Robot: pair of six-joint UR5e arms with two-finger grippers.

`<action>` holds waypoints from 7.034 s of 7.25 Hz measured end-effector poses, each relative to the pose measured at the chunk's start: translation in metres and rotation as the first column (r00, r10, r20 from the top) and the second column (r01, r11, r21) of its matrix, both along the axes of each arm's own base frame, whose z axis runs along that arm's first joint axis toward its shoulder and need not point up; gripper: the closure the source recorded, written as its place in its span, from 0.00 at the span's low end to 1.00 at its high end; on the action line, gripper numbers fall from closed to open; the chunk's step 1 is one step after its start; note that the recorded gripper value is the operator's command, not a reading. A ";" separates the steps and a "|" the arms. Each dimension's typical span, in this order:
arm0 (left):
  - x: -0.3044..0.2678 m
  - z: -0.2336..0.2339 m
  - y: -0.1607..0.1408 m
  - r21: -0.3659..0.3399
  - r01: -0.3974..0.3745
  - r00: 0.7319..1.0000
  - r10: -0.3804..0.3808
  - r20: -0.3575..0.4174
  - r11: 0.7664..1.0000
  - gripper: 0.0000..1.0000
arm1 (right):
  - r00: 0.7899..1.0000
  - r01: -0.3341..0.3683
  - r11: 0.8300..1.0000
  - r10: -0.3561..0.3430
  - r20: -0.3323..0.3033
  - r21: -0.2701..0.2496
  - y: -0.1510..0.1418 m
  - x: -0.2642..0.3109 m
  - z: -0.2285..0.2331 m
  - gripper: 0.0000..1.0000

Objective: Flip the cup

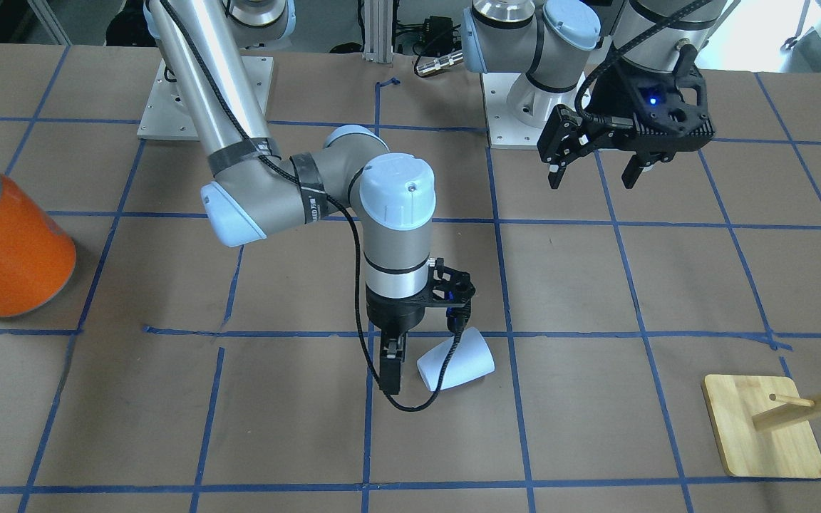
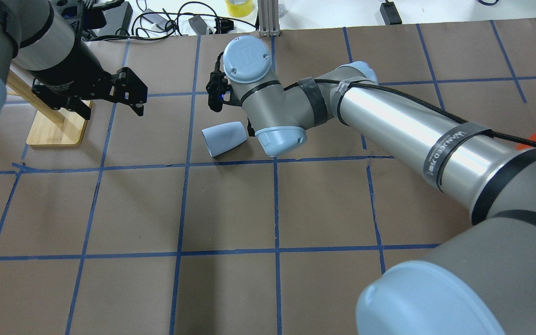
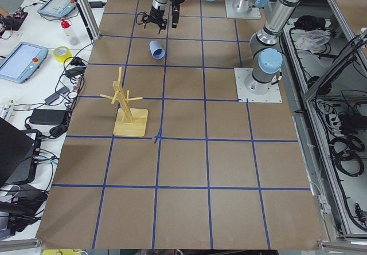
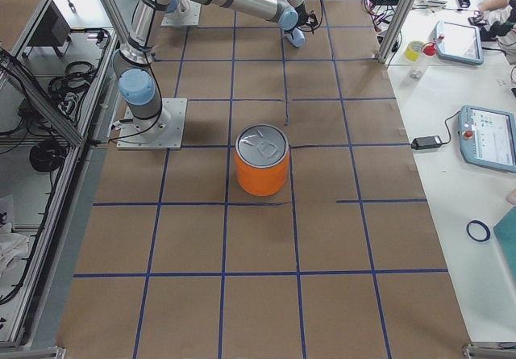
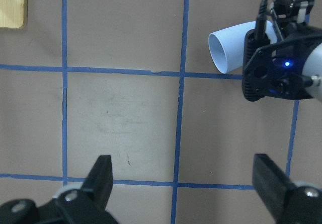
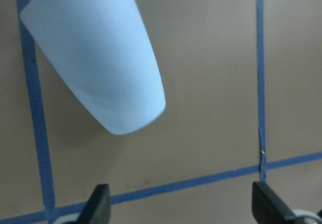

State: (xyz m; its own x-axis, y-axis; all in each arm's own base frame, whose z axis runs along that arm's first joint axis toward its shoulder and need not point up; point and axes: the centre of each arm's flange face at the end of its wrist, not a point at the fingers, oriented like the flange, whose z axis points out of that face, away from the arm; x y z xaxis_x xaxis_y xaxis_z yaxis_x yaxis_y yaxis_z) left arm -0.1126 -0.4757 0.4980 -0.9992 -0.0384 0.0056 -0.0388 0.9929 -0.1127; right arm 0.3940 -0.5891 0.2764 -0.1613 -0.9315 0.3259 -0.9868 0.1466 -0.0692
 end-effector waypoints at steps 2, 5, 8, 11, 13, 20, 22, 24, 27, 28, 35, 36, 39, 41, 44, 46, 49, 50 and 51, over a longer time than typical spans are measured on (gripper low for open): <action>0.010 -0.007 -0.018 0.015 -0.018 0.998 0.019 -0.058 1.000 0.00 | 0.964 0.261 0.963 -0.263 0.027 0.065 -0.010 -0.062 0.046 0.00; 0.009 -0.074 -0.067 0.114 0.027 0.981 -0.004 -0.193 0.993 0.00 | 0.840 0.528 0.829 -0.541 0.028 0.187 -0.027 -0.187 0.092 0.00; 0.012 -0.168 -0.121 0.117 0.074 0.926 -0.025 -0.376 0.990 0.00 | 0.564 0.792 0.557 -0.824 0.050 0.248 0.013 -0.225 0.159 0.00; 0.007 -0.261 -0.133 0.162 0.019 0.866 0.065 -0.497 0.987 0.00 | 0.299 0.910 0.307 -0.951 0.073 0.277 0.052 -0.231 0.207 0.00; -0.002 -0.289 -0.134 0.207 -0.003 0.790 0.130 -0.600 0.978 0.02 | 0.273 0.916 0.279 -0.960 0.063 0.287 0.054 -0.238 0.209 0.00; -0.012 -0.288 -0.148 0.231 -0.072 0.682 0.217 -0.699 0.970 1.00 | 0.164 0.941 0.181 -0.983 0.083 0.285 0.051 -0.272 0.218 0.00; -0.011 -0.261 -0.167 0.200 -0.188 0.708 0.274 -0.651 0.962 1.00 | 0.165 0.943 0.183 -0.982 0.086 0.278 0.051 -0.274 0.219 0.00; -0.003 -0.231 -0.192 0.099 -0.216 0.839 0.236 -0.491 0.971 1.00 | 0.167 0.943 0.184 -0.982 0.085 0.277 0.051 -0.274 0.219 0.00; 0.025 -0.212 -0.208 0.038 0.114 0.990 -0.110 -0.083 0.993 1.00 | 0.167 0.943 0.183 -0.983 0.079 0.277 0.052 -0.274 0.219 0.00; 0.033 -0.213 -0.211 0.061 0.192 0.981 -0.192 -0.005 0.980 1.00 | 0.165 0.944 0.180 -0.983 0.077 0.278 0.053 -0.274 0.219 0.00; 0.049 -0.250 -0.217 0.187 0.253 0.960 -0.270 0.073 0.949 0.34 | 0.165 0.945 0.179 -0.984 0.070 0.275 0.052 -0.276 0.218 0.00; 0.049 -0.249 -0.217 0.191 0.252 0.960 -0.270 0.074 0.948 0.00 | 0.167 0.944 0.180 -0.983 0.071 0.275 0.052 -0.276 0.217 0.00; 0.048 -0.227 -0.213 0.168 0.254 0.959 -0.271 0.085 0.952 0.00 | 0.169 0.944 0.182 -0.983 0.070 0.274 0.052 -0.276 0.217 0.00; 0.036 -0.173 -0.198 0.096 0.270 0.957 -0.278 0.087 0.958 0.00 | 0.168 0.945 0.181 -0.983 0.069 0.274 0.052 -0.277 0.217 0.00; 0.007 -0.060 -0.131 -0.026 0.279 0.959 -0.277 0.063 0.960 0.02 | 0.168 0.945 0.181 -0.983 0.069 0.273 0.053 -0.277 0.217 0.00; -0.011 -0.017 -0.072 -0.061 0.238 0.971 -0.234 0.056 0.969 0.02 | 0.171 0.945 0.183 -0.983 0.068 0.273 0.053 -0.276 0.217 0.00; -0.032 0.001 -0.032 -0.066 0.114 0.993 -0.112 0.034 0.991 0.02 | 0.169 0.945 0.180 -0.984 0.064 0.272 0.053 -0.276 0.217 0.00; -0.041 0.007 -0.030 -0.051 0.059 0.998 -0.057 0.033 0.997 0.00 | 0.167 0.947 0.174 -0.985 0.046 0.271 0.055 -0.276 0.215 0.00; -0.047 0.014 -0.031 -0.029 -0.006 1.000 0.007 0.027 1.000 0.00 | 0.167 0.948 0.165 -0.986 0.018 0.271 0.060 -0.276 0.214 0.00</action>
